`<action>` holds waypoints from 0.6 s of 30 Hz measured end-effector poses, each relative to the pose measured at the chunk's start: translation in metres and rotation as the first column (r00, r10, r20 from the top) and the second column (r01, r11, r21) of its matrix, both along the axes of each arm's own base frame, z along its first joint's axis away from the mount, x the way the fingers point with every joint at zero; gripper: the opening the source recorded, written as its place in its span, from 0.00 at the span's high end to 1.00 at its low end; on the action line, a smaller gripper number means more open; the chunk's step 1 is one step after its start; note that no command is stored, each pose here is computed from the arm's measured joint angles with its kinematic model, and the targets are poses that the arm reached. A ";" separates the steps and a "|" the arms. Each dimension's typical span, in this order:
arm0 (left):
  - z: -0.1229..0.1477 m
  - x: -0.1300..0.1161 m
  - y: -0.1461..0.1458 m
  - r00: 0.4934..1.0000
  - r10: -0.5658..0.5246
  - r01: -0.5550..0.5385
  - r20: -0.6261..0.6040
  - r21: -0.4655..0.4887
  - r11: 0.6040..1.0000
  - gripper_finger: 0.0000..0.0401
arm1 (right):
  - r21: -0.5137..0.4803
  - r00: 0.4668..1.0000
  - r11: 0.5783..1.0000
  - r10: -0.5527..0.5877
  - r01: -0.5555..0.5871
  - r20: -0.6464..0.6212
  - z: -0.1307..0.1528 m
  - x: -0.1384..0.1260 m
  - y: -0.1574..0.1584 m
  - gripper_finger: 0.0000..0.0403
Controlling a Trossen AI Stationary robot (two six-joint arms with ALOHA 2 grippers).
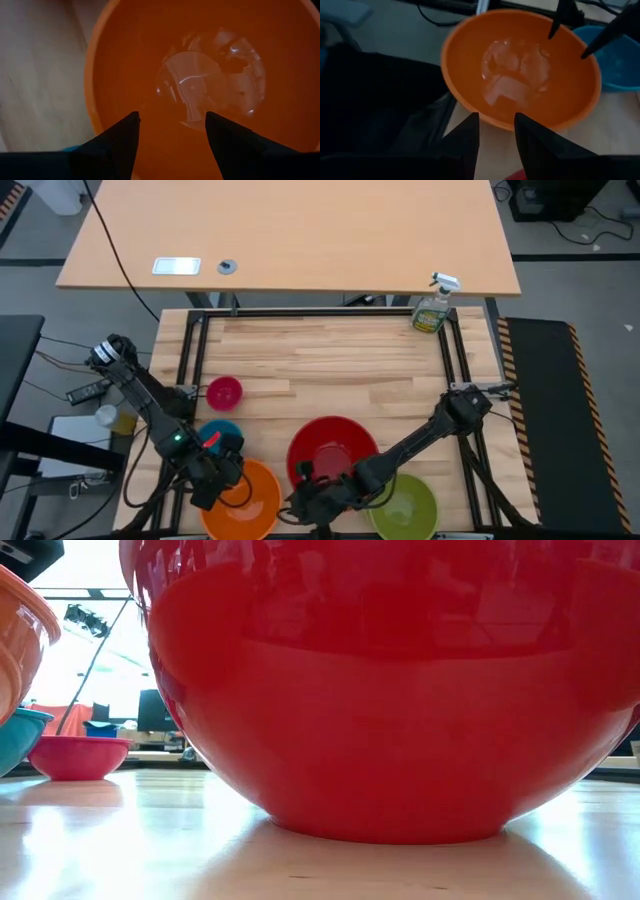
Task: Nest bowls inside each other
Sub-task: Stack the orange bowl on the red bowl
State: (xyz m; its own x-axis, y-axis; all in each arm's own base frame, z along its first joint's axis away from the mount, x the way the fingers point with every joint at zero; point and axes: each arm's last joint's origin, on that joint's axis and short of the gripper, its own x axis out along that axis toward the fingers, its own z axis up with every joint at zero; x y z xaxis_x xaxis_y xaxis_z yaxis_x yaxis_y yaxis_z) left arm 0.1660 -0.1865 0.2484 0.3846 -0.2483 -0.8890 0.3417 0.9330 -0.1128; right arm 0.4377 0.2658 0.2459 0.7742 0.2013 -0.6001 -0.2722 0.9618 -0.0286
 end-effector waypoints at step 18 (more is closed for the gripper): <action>0.022 0.004 -0.006 0.998 0.061 -0.059 0.030 -0.078 0.995 0.42 | -0.315 0.978 0.926 0.208 -0.207 -0.029 -0.031 0.028 0.025 0.45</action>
State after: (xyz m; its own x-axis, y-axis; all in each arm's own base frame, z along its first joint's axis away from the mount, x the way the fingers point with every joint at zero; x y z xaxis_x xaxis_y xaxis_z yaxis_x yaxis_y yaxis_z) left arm 0.1698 -0.1927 0.2703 0.4290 -0.2917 -0.8549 0.2901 0.9408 -0.1754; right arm 0.4653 0.2912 0.2144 0.7383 0.1592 -0.6554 -0.4638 0.8254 -0.3219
